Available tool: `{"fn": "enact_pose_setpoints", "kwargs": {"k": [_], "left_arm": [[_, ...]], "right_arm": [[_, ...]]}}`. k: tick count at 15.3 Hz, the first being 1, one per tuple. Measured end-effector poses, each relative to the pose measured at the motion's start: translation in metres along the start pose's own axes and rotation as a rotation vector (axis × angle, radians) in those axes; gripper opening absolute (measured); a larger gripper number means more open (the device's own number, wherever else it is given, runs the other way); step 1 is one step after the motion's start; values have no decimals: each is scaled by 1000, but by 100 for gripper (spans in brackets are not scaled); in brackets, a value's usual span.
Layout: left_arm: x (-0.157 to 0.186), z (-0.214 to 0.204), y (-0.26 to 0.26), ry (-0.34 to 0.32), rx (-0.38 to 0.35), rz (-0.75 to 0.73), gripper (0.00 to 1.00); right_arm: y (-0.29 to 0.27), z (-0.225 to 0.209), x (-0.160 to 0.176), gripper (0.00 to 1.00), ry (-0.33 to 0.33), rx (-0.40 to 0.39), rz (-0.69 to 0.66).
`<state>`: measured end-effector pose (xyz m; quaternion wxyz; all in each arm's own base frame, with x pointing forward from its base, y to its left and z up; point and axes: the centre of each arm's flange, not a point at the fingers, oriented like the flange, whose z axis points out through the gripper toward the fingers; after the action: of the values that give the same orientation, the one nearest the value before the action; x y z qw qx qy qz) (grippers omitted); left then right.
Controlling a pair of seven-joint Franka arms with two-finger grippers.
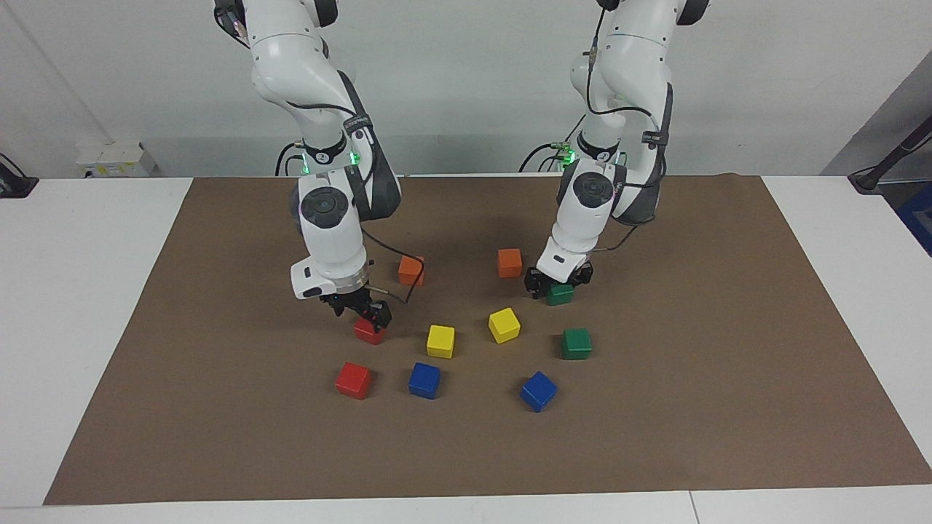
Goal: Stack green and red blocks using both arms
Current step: 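Grasp a green cube with the left gripper while the right gripper grasps a red cube, then carry the green cube outward with the left gripper while the right gripper carries red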
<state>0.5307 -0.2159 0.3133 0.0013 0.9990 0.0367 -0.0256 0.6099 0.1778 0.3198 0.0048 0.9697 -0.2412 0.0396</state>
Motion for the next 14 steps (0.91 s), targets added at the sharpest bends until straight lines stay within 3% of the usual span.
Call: {"fn": "enact_pose_setpoints", "kwargs": {"k": [6, 8, 10, 11, 14], "left_arm": [[53, -33, -183, 12, 12, 308, 55], [59, -34, -230, 29, 14, 413, 55], [61, -32, -246, 44, 17, 452, 55], [62, -29, -244, 44, 17, 461, 55], [61, -11, -235, 41, 12, 463, 55]], "right_arm": [[-7, 7, -4, 100, 9, 8, 9], [-7, 9, -4, 85, 7, 6, 9], [-7, 12, -5, 60, 4, 3, 10], [-7, 12, -4, 55, 5, 3, 12], [-7, 12, -4, 55, 5, 3, 12]]}}
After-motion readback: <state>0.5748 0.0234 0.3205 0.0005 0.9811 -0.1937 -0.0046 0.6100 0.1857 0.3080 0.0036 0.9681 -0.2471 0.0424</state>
